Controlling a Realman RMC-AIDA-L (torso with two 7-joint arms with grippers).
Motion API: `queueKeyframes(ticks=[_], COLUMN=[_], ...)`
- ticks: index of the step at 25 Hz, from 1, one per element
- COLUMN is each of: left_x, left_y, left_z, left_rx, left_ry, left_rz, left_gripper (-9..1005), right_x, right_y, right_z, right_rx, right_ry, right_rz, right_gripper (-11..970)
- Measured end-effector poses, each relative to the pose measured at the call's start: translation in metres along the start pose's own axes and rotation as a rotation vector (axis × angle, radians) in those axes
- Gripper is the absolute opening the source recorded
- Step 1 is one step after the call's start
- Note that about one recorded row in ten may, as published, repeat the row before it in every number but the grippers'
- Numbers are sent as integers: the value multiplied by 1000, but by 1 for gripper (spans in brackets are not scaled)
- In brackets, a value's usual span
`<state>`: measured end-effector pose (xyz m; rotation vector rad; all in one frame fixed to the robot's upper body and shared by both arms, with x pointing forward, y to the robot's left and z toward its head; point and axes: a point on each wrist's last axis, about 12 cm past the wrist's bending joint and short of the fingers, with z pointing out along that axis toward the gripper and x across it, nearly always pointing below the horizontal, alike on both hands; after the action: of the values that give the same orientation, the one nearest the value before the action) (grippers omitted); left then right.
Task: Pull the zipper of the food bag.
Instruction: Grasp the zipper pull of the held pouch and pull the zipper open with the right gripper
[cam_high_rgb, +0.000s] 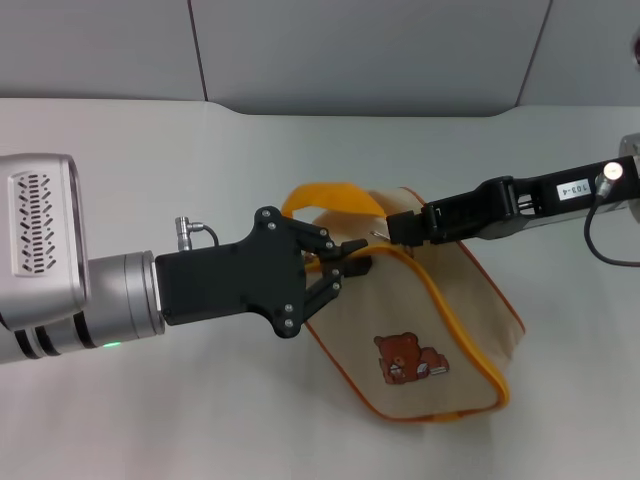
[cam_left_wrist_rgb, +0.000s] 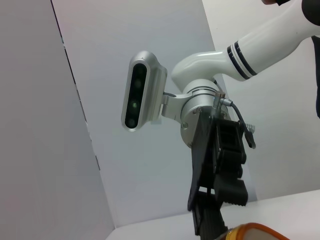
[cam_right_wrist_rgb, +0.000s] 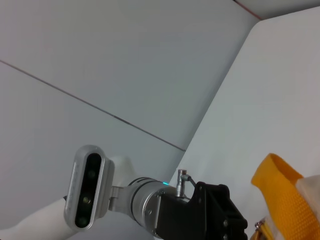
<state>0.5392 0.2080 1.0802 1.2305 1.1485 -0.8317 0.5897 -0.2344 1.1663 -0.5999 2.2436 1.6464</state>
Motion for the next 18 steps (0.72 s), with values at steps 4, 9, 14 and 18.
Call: queueKeyframes(ticks=[4,9,14,18], left_x=[-1,-2,-1,-1], left_y=[2,3,4,4], left_z=[0,0,-1,0], left_rx=[-2,-3,-4,-3], left_ry=[0,1,7,10], left_rz=[5,10,11,11], left_gripper=[66,66,65,66], right_x=[0,2,7,8], right_y=[-1,-4,-8,-8], right_z=[3,6,8,11], right_rx=[1,4,-8,-15], right_ry=[-5,-31,-41,-42], right_rz=[6,19,37,40], right_gripper=[414,412,322,250])
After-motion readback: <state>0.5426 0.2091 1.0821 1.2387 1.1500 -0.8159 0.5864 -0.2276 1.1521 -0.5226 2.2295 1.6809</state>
